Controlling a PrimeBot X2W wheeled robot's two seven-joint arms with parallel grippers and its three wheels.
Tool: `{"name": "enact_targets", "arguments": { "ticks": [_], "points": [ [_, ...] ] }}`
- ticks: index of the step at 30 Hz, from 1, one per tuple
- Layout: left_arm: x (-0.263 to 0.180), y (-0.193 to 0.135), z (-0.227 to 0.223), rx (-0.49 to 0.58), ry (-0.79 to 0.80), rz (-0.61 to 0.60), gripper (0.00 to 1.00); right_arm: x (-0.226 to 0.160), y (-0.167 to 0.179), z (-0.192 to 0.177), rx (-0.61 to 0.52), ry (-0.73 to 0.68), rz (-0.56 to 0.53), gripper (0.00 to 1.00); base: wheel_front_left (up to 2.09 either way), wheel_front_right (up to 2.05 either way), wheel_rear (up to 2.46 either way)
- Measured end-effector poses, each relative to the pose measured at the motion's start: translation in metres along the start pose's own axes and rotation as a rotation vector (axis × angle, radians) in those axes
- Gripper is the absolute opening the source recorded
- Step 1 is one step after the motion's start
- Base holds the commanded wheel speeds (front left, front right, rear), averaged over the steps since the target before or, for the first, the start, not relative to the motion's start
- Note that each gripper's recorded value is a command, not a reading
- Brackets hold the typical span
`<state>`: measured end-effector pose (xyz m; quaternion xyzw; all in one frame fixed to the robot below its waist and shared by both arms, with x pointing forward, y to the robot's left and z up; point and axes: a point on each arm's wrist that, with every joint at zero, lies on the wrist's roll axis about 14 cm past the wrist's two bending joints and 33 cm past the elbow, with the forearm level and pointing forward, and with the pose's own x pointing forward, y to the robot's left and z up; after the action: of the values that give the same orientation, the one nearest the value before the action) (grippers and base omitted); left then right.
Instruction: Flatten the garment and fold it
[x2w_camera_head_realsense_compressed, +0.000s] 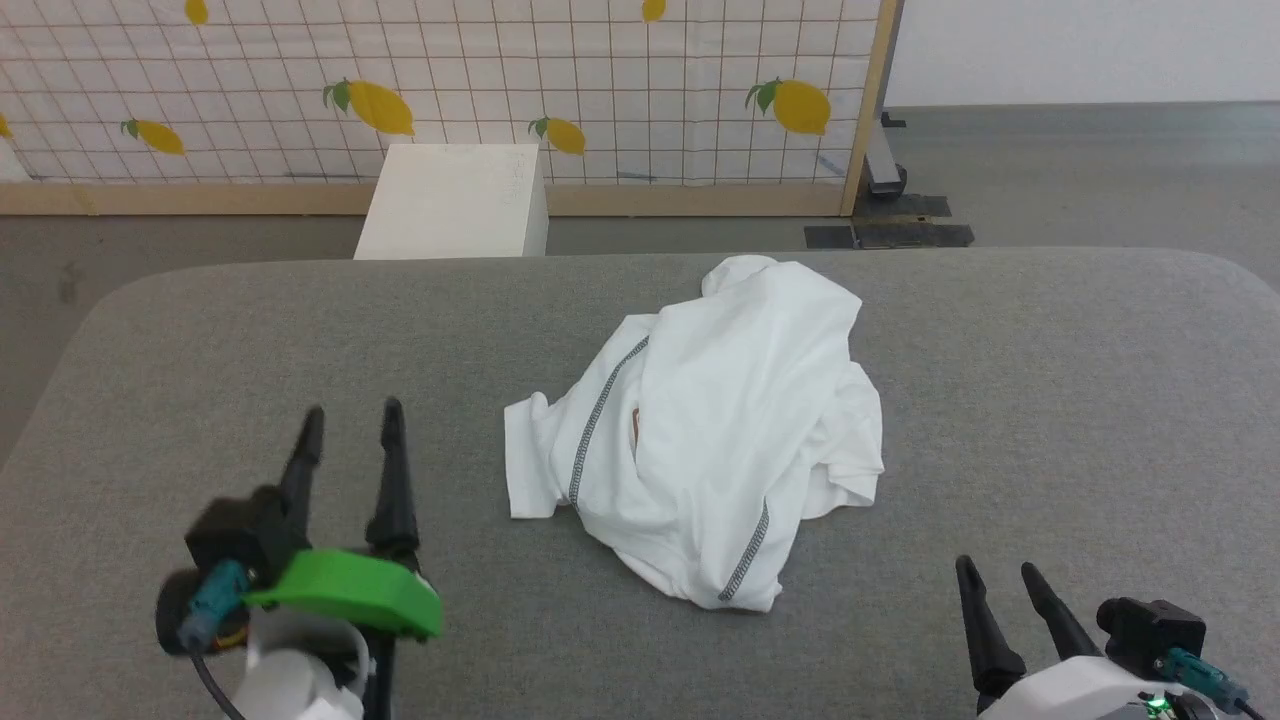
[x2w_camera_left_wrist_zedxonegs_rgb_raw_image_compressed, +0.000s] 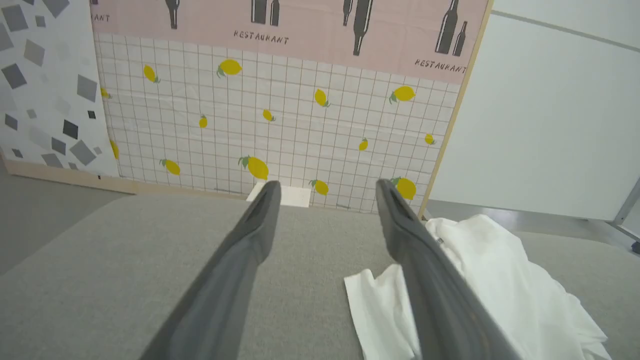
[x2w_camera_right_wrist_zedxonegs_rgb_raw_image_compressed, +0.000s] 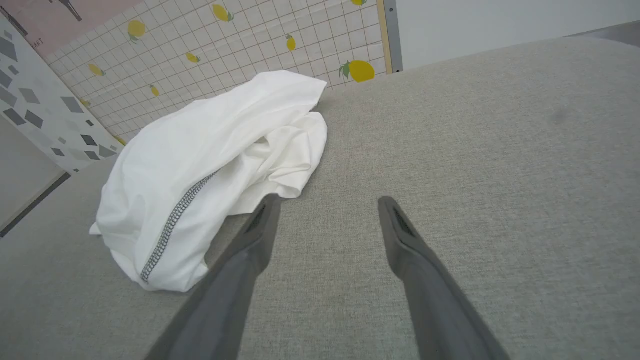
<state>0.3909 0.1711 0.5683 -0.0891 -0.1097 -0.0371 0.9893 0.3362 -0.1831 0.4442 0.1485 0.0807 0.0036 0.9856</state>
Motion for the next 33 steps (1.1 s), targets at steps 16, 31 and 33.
{"name": "enact_targets", "arguments": {
  "ticks": [16,31,33],
  "points": [
    [-0.018,-0.01,-0.045,-0.046,0.098,0.03,1.0,0.094,0.012,0.034,-0.258,0.239,0.006,1.0,0.0,0.0,0.0],
    [-0.011,0.021,-0.074,-0.039,0.169,0.113,1.0,0.143,0.041,-0.068,-0.465,0.771,0.107,1.0,0.0,0.0,0.0],
    [-0.013,0.025,-0.078,-0.039,0.181,0.127,1.0,0.147,0.044,-0.071,-0.468,0.78,0.12,0.24,0.0,0.0,0.0]
  ]
}}
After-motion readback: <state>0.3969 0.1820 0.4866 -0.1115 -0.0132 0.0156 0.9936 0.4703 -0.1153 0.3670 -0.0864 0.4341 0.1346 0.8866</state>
